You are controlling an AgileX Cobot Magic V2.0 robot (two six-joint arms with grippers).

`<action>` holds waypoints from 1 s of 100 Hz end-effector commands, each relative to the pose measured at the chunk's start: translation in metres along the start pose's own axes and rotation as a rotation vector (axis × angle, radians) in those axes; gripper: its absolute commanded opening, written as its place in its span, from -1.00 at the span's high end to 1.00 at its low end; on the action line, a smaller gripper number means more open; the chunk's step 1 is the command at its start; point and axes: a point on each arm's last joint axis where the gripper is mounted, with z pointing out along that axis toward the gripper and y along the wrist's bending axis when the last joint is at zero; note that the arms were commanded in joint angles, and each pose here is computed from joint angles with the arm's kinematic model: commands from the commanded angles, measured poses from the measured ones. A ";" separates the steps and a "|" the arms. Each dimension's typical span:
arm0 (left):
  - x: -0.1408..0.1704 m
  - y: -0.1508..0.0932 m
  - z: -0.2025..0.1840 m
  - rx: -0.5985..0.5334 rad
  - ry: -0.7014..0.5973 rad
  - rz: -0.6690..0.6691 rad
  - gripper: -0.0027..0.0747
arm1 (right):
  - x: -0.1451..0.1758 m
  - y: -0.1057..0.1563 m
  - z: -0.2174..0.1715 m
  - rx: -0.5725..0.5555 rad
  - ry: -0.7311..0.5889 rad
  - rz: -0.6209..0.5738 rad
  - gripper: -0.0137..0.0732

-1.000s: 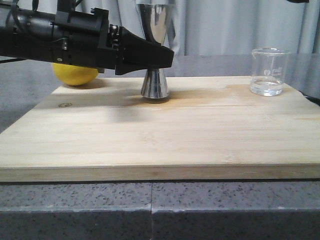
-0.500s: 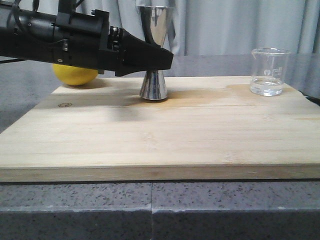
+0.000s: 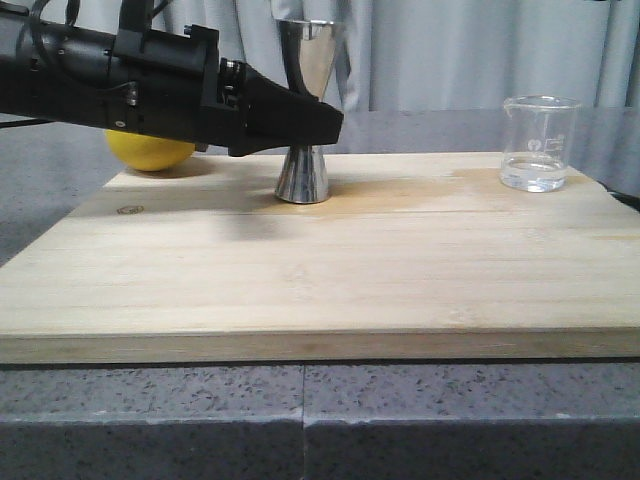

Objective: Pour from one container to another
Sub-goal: 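Open the left gripper and withdraw it from the jigger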

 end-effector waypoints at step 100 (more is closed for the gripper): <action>-0.041 -0.008 -0.008 -0.006 -0.056 -0.022 -0.54 | -0.018 -0.001 -0.004 -0.004 -0.096 -0.007 -0.59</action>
